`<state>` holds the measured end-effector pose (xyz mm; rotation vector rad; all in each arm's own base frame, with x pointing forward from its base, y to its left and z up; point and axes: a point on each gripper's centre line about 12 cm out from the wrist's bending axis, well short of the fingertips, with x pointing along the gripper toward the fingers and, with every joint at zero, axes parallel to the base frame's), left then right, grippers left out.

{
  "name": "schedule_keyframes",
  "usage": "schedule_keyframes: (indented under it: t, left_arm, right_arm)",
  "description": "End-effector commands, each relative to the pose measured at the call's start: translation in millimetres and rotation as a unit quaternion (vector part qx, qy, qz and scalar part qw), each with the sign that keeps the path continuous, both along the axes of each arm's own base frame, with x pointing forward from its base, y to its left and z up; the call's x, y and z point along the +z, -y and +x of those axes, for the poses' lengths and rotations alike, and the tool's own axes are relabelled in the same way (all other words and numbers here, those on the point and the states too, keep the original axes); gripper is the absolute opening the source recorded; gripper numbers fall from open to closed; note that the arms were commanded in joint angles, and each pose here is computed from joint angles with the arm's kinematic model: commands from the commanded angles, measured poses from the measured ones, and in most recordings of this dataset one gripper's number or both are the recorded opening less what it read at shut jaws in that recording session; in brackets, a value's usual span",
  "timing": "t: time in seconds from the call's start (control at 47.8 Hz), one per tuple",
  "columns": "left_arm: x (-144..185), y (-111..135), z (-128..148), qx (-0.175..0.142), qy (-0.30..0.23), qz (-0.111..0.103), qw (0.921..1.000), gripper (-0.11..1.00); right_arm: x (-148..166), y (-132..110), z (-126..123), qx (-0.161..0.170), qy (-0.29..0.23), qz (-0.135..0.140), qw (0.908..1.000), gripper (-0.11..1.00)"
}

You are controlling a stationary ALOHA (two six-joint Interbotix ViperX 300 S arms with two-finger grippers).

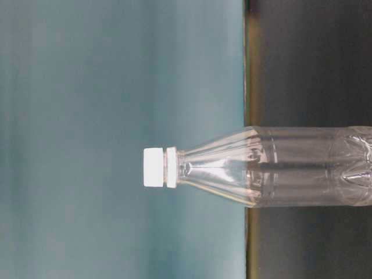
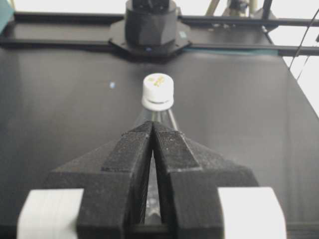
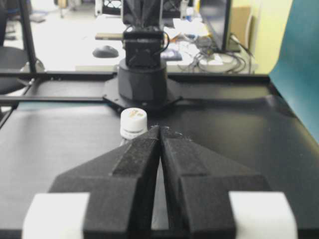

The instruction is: Open the bottle cap by holding the bottle with the left arm and twisting the cap with the right arm.

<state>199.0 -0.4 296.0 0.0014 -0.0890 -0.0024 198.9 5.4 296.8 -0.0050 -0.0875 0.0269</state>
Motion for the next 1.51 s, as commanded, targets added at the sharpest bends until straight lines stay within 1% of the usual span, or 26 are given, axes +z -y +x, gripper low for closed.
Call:
schedule_keyframes:
  t: [0.0,0.063,0.105,0.146,0.251,0.376,0.46,0.523,0.564,0.606,0.711,0.753,0.794,0.836,1.004,1.15,1.234,1.338,1.484]
  left_arm:
    - [23.3,6.4,14.7,-0.016,0.012,0.018,0.9996,0.14]
    - [30.0,6.6,26.1,-0.015,0.009,0.022,0.9996,0.15]
    - [35.0,6.5,35.7,-0.015,0.006,0.023,0.9996,0.11]
    - [37.2,6.3,42.6,-0.014,0.004,0.023,0.9996,0.09]
    - [42.4,6.4,61.2,-0.014,0.003,0.023,0.9996,0.09]
    - [50.3,9.0,83.3,-0.018,0.024,0.023,0.9993,0.1]
    - [50.4,10.1,97.1,-0.019,0.032,0.024,0.999,0.13]
    - [50.2,10.4,108.0,-0.019,0.033,0.024,0.999,0.22]
    - [48.2,10.2,116.0,-0.019,0.027,0.025,0.9991,0.31]
    - [44.4,11.0,125.3,-0.02,0.02,0.024,0.9993,0.41]
    - [29.1,11.0,142.6,-0.02,-0.001,0.023,0.9995,0.73]
    - [21.7,9.5,147.9,-0.019,-0.01,0.016,0.9997,0.85]
    - [10.9,8.1,154.1,-0.017,-0.019,0.014,0.9996,0.93]
    - [3.3,8.2,157.9,-0.017,-0.023,0.013,0.9995,0.97]
    - [-23.8,14.1,171.4,-0.027,-0.022,0.012,0.9993,0.97]
    - [-39.1,12.3,179.6,-0.025,-0.028,0.012,0.9992,0.97]
    - [-52.1,12.2,181.7,-0.024,-0.045,0.011,0.9986,0.97]
    - [-75.9,13.1,183.5,-0.026,-0.07,0.01,0.9972,0.97]
    - [-105.6,14.3,184.2,-0.028,-0.096,0.0,0.995,0.96]
  right_arm:
    - [3.8,6.2,2.8,-0.015,0.003,0.006,0.9999,0.03]
    - [3.7,6.4,4.7,-0.016,-0.004,0.009,0.9998,0.03]
    - [3.3,6.8,6.4,-0.017,-0.011,0.011,0.9997,0.01]
    - [2.7,6.9,9.7,-0.017,-0.021,0.013,0.9996,0.0]
    - [-1.2,6.6,14.4,-0.017,-0.042,0.014,0.9989,0.0]
    - [-3.4,6.6,18.3,-0.017,-0.052,0.019,0.9983,0.0]
    - [-4.8,7.0,19.0,-0.017,-0.056,0.024,0.998,0.0]
    - [-5.9,6.7,19.0,-0.017,-0.061,0.03,0.9976,0.0]
    - [-6.8,7.0,19.0,-0.017,-0.065,0.033,0.9972,0.0]
    - [-7.7,6.6,18.9,-0.017,-0.069,0.036,0.9969,0.0]
    - [-10.9,6.9,19.0,-0.017,-0.082,0.046,0.9954,0.0]
    - [-11.4,6.5,18.3,-0.017,-0.083,0.05,0.9951,0.0]
    - [-11.2,6.5,18.2,-0.017,-0.085,0.056,0.9947,0.0]
    - [-10.9,6.5,17.9,-0.016,-0.084,0.058,0.9946,0.0]
    - [-10.0,6.5,17.2,-0.016,-0.082,0.066,0.9942,0.0]
    - [-11.0,6.8,17.3,-0.018,-0.084,0.075,0.9934,0.0]
    - [-10.7,7.3,17.0,-0.019,-0.083,0.08,0.9931,0.0]
    - [-11.3,7.0,17.5,-0.019,-0.085,0.081,0.9929,0.0]
    - [-12.4,7.6,18.2,-0.021,-0.087,0.088,0.9921,0.0]
